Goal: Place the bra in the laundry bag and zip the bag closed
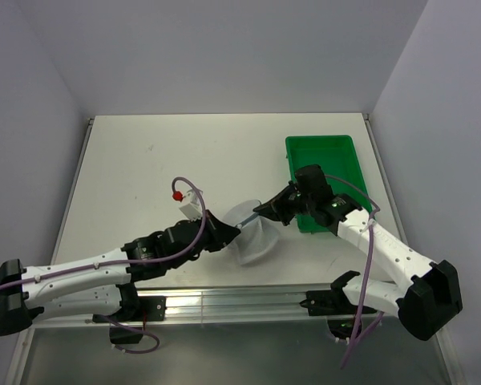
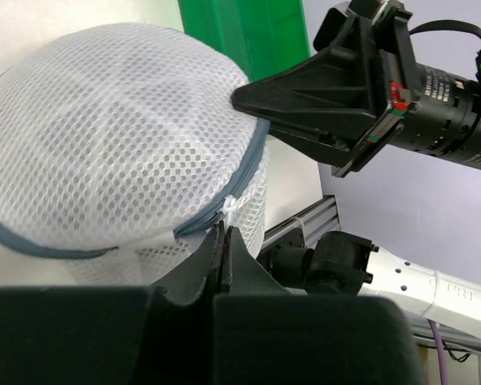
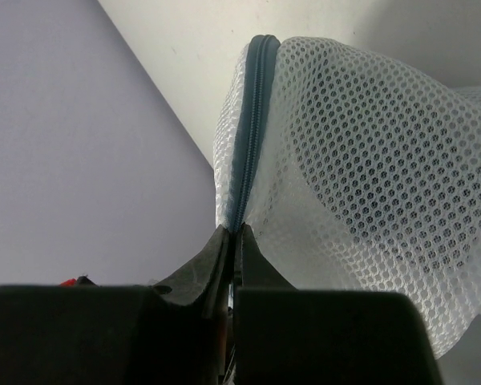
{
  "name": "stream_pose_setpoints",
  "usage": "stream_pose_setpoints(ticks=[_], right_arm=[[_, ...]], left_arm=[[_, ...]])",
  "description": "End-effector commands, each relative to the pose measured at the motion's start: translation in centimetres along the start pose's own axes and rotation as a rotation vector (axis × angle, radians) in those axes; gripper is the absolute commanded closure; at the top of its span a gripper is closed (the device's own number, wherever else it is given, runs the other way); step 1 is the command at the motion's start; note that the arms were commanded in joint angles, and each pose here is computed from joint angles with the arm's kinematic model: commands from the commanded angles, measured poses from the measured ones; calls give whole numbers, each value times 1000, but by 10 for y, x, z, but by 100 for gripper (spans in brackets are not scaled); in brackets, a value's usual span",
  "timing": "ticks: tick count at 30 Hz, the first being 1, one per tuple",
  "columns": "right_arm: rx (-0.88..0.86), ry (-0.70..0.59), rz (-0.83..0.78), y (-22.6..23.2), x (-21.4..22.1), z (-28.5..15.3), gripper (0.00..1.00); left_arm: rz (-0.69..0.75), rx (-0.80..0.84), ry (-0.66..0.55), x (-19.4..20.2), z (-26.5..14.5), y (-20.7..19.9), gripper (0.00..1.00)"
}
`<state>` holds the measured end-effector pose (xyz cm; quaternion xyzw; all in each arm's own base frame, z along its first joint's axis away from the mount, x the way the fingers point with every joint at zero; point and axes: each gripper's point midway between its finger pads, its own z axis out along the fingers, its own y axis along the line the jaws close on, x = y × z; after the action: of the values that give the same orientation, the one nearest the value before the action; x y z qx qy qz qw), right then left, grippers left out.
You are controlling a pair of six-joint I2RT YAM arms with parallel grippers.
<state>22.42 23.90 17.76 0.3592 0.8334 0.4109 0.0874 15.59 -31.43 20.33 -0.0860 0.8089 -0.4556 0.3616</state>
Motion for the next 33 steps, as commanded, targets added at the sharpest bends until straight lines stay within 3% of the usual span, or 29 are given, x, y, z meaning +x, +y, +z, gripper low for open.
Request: stream_pose_setpoints(ticks=[1, 9, 20, 26, 33], right_arm=[[-86, -96, -13, 24, -25, -7, 100], [-106, -100, -16, 28, -35, -10, 100], [-142, -96, -95, 53, -36, -13, 100], [-204, -85, -184, 101, -38, -9, 100], [-375, -63, -303, 199, -32, 19, 100]], left_arm=[[2, -65, -7, 1, -9, 23, 100], [-51, -165, -62, -15, -22, 70, 100], [-25, -174, -107, -42, -22, 72, 100], [33, -180, -201, -87, -32, 44, 98], [79, -173, -343, -151, -74, 13, 80]])
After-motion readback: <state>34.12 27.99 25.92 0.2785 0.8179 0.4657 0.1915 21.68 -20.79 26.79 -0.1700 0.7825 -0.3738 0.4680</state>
